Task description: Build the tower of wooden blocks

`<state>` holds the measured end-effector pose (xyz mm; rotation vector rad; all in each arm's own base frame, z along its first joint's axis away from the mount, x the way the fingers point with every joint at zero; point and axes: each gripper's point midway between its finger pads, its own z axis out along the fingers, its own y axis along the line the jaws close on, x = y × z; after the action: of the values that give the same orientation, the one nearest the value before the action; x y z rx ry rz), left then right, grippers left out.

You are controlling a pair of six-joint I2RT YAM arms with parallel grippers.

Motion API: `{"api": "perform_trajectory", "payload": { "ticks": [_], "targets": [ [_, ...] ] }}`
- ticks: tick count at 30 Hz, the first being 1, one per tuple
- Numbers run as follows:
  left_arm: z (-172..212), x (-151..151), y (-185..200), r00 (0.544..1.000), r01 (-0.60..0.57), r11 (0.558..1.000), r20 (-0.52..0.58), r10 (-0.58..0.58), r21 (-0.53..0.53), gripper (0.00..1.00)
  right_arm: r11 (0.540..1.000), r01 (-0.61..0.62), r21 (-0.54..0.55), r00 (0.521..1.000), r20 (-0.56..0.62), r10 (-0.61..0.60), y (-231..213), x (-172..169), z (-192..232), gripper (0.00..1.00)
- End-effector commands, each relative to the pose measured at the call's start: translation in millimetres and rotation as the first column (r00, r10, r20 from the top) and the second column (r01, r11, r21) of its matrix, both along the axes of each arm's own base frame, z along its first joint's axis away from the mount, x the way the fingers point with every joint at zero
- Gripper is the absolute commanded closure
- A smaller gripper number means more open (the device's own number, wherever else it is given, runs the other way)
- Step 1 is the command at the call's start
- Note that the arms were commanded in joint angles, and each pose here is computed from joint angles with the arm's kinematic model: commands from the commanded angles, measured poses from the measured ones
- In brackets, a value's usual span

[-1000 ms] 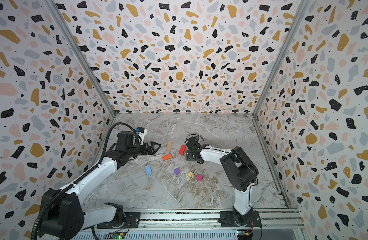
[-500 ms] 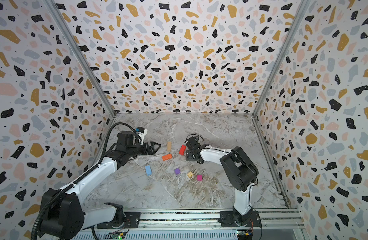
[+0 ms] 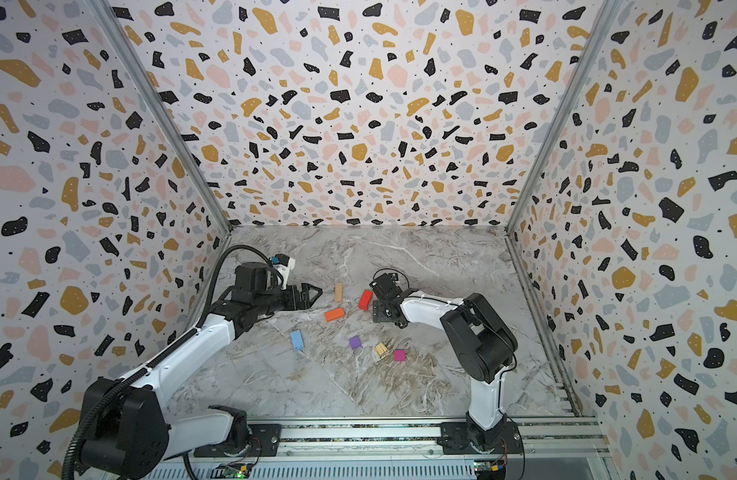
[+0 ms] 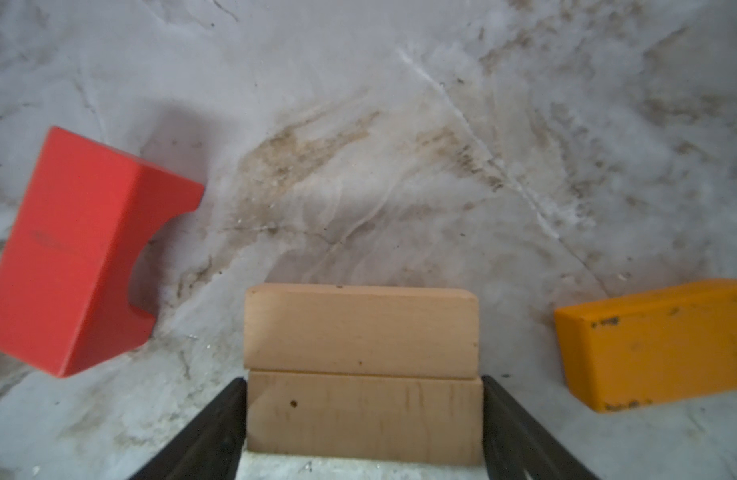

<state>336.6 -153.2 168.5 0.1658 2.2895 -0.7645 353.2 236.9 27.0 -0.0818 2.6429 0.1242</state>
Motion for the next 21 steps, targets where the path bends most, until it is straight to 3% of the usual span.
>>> {"api": "perform_trajectory", "payload": {
  "ticks": [1, 21],
  "targets": [
    [-1.3, 0.3, -2.2, 1.0, 0.012, 1.0, 0.009, -0.012, 0.001, 0.02, 1.0, -0.006, 0.007, 1.0, 0.005, 0.006, 2.4, 3.5, 9.8, 0.14],
    [-0.9, 0.4, -2.2, 1.0, 0.013, 1.0, 0.011, -0.013, 0.001, 0.02, 1.0, -0.014, 0.019, 1.0, -0.002, 0.014, 4.9, 2.3, 7.8, 0.15]
  ]
}}
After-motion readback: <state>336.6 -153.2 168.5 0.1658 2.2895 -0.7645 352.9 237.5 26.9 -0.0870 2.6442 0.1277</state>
